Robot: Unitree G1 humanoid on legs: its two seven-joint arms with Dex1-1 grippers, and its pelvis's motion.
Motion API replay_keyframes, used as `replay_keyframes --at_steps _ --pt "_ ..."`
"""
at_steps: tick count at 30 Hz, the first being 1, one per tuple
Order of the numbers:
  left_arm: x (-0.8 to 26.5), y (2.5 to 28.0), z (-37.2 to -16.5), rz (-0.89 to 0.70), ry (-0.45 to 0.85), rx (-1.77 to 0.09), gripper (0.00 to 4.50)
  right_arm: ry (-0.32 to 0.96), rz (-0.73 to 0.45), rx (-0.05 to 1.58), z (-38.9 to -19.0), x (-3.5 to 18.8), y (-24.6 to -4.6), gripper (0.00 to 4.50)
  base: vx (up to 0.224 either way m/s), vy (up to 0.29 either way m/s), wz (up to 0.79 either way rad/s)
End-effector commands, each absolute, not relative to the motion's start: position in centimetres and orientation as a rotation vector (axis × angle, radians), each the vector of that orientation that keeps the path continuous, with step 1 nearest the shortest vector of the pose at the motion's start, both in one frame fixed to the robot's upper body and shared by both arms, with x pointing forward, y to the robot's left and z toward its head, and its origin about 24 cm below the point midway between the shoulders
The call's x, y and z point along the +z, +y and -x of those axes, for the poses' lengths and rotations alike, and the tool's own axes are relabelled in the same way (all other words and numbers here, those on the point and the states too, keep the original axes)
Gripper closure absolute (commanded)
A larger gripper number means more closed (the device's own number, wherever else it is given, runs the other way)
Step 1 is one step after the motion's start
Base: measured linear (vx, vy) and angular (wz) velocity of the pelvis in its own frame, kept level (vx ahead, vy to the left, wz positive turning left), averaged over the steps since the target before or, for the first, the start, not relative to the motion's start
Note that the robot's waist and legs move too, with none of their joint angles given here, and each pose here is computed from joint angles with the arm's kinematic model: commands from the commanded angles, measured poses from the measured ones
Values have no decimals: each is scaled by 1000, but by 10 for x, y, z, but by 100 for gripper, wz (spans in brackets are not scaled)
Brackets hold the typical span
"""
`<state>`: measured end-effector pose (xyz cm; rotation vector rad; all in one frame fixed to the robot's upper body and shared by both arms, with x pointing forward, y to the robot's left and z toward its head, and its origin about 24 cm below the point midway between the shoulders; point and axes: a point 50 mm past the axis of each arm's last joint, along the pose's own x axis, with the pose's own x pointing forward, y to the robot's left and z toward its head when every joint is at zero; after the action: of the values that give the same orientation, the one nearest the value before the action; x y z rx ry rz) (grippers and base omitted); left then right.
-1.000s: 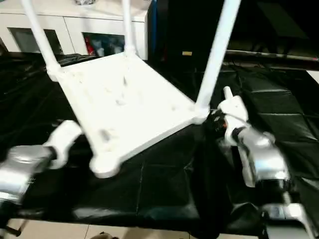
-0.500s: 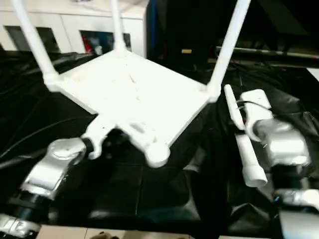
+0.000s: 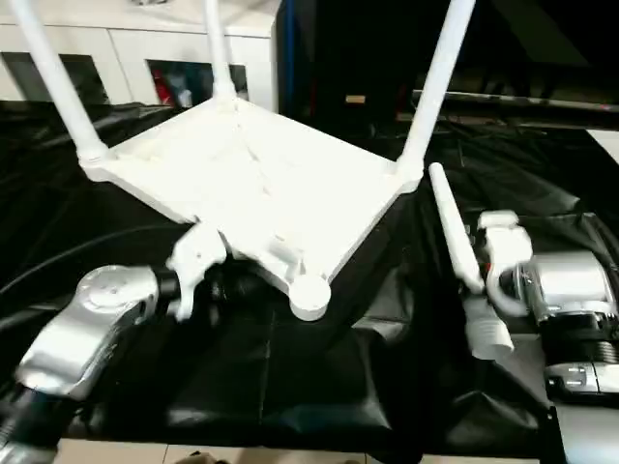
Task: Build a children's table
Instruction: Pick table leg
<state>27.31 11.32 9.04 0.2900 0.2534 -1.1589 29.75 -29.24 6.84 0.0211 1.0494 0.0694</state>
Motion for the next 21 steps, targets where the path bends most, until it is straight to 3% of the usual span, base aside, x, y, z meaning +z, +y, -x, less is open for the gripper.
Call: replay_keyframes --at_steps 1,5,7,14,15,21 --pt "98 111 -271 -296 244 -1192 280 1081 -44 49 -293 65 -297 65 0 0 0" --pt "106 111 -273 -294 224 -1199 280 1106 -48 35 -290 62 -299 80 0 0 0" --pt "109 111 -273 -292 223 -1208 280 1112 -51 29 -289 61 -300 117 0 0 0" --pt "118 108 -272 -287 215 -1238 280 1128 -68 -18 -286 54 -307 163 0 0 0" --pt "118 108 -272 -287 215 -1239 252 1127 -68 -21 -286 53 -307 176 0 0 0" --pt "123 106 -283 -281 196 -1129 210 1074 -103 -121 -285 51 -319 224 0 0 0"
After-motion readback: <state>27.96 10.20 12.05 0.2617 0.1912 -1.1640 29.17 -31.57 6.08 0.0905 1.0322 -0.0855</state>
